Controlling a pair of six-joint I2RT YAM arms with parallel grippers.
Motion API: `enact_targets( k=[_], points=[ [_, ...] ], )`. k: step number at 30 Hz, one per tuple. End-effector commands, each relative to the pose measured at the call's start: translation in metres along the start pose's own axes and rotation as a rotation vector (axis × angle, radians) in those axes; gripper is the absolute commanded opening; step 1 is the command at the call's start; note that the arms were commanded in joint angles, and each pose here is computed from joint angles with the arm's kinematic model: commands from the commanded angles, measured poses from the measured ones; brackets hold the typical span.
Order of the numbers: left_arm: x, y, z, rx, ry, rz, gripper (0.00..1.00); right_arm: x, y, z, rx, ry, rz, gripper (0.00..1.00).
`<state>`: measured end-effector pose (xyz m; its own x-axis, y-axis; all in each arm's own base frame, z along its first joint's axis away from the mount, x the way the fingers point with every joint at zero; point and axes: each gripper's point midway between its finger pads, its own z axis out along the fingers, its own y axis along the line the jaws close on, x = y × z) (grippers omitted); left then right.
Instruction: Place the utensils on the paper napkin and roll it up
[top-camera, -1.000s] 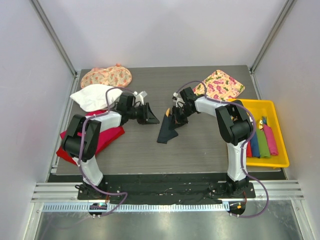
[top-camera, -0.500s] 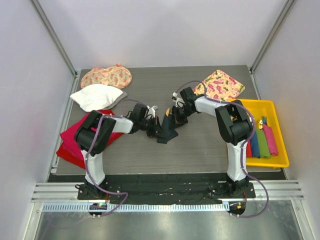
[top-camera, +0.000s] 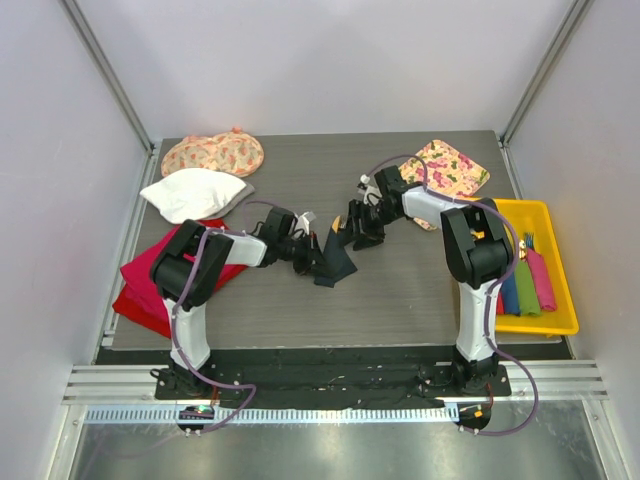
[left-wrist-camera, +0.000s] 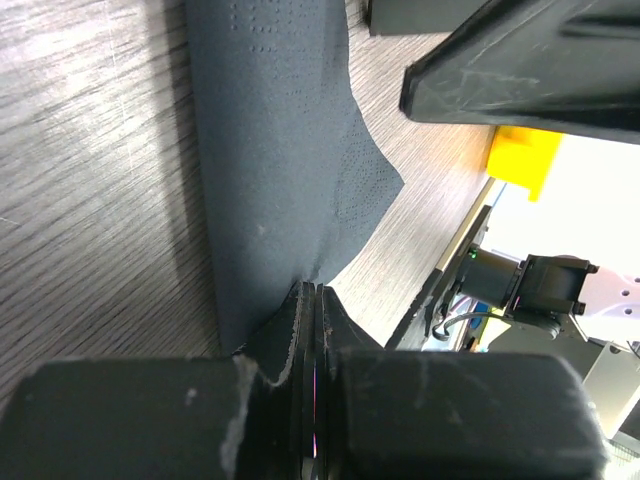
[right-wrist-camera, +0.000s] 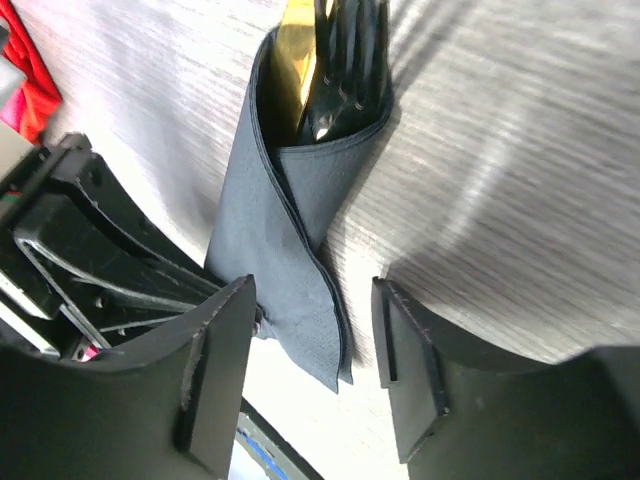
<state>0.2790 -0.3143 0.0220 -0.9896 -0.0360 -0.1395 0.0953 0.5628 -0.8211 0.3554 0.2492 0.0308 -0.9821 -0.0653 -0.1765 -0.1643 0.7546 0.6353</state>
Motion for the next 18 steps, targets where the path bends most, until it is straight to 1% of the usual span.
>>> enact_targets(
  k=[1, 6, 11, 15, 18],
  points=[
    [0.01, 0.052, 0.008, -0.175, -0.009, -0.059, 0.0, -0.019, -0.012, -0.001, 0.084, -0.075, -0.023, 0.62],
    [0.01, 0.052, 0.008, -0.174, -0.01, -0.059, 0.0, -0.02, -0.018, 0.014, 0.104, -0.065, -0.026, 0.62],
    [0.008, 0.05, 0.009, -0.169, -0.015, -0.057, 0.0, -0.015, -0.024, 0.028, 0.14, -0.049, -0.03, 0.57],
    [0.007, 0.05, 0.009, -0.169, -0.018, -0.056, 0.0, -0.002, -0.028, 0.039, 0.165, -0.016, -0.03, 0.5],
    [0.007, 0.049, 0.009, -0.166, -0.022, -0.054, 0.0, 0.006, -0.034, 0.043, 0.183, 0.002, -0.027, 0.48]
  ],
)
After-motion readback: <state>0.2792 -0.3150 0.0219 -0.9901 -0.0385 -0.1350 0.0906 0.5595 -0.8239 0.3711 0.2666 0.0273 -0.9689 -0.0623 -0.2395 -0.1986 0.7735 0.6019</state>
